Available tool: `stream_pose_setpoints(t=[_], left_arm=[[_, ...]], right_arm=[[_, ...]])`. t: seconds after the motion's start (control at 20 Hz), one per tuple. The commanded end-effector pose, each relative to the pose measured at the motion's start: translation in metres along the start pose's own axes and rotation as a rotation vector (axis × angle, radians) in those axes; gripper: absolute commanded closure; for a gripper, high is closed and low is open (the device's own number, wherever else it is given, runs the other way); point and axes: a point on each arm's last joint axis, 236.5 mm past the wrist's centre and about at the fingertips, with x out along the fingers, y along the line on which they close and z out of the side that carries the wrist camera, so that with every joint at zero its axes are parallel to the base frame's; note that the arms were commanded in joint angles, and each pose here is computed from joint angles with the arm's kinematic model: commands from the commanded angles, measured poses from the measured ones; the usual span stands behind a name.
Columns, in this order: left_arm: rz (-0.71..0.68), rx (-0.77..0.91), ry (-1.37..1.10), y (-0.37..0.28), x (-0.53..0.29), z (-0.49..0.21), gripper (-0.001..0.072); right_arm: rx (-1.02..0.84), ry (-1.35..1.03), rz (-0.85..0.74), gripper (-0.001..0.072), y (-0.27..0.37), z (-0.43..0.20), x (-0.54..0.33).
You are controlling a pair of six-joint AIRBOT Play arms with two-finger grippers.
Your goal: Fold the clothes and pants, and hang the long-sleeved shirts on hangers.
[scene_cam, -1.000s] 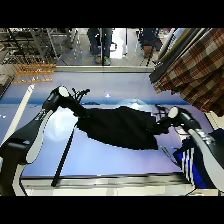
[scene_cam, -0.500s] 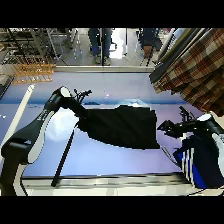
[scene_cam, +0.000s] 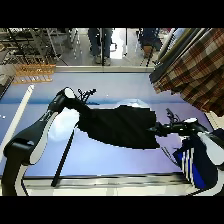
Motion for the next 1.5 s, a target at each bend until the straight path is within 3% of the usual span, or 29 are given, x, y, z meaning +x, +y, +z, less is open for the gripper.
stream_pose_setpoints(t=[0.0, 0.1, 0.25, 0.35, 0.6, 0.85, 1.2, 1.45], left_arm=[[-0.003, 0.018, -0.028, -0.005, 0.009, 0.008, 0.0699], [-0.016, 0.019, -0.016, -0.009, 0.017, 0.007, 0.0699], [-0.145, 0.087, -0.078, -0.049, 0.027, 0.022, 0.0699], [-0.13, 0.082, -0.11, -0.055, 0.041, 0.032, 0.07], [-0.082, -0.168, 0.031, -0.026, 0.082, 0.001, 0.07], [-0.093, -0.211, 0.115, -0.026, 0.091, -0.019, 0.0701], [-0.098, -0.185, 0.108, -0.037, 0.077, -0.016, 0.07], [-0.08, -0.162, -0.004, -0.039, 0.03, 0.009, 0.0701]], right_arm=[[-0.07, -0.028, -0.011, 0.0661, 0.019, 0.022, 0.014], [-0.019, -0.067, -0.041, 0.0674, 0.025, 0.044, 0.001], [-0.023, -0.027, -0.166, 0.0674, 0.022, 0.046, -0.013], [-0.026, 0.001, -0.216, 0.0674, 0.021, 0.04, -0.01], [-0.013, 0.057, -0.369, 0.0675, 0.009, 0.025, -0.009], [-0.247, -0.036, -0.479, 0.0675, 0.069, 0.06, -0.038], [-0.694, -0.186, -0.426, 0.0676, 0.247, 0.073, -0.001], [-0.757, -0.117, -0.407, 0.0676, 0.262, 0.047, 0.048]])
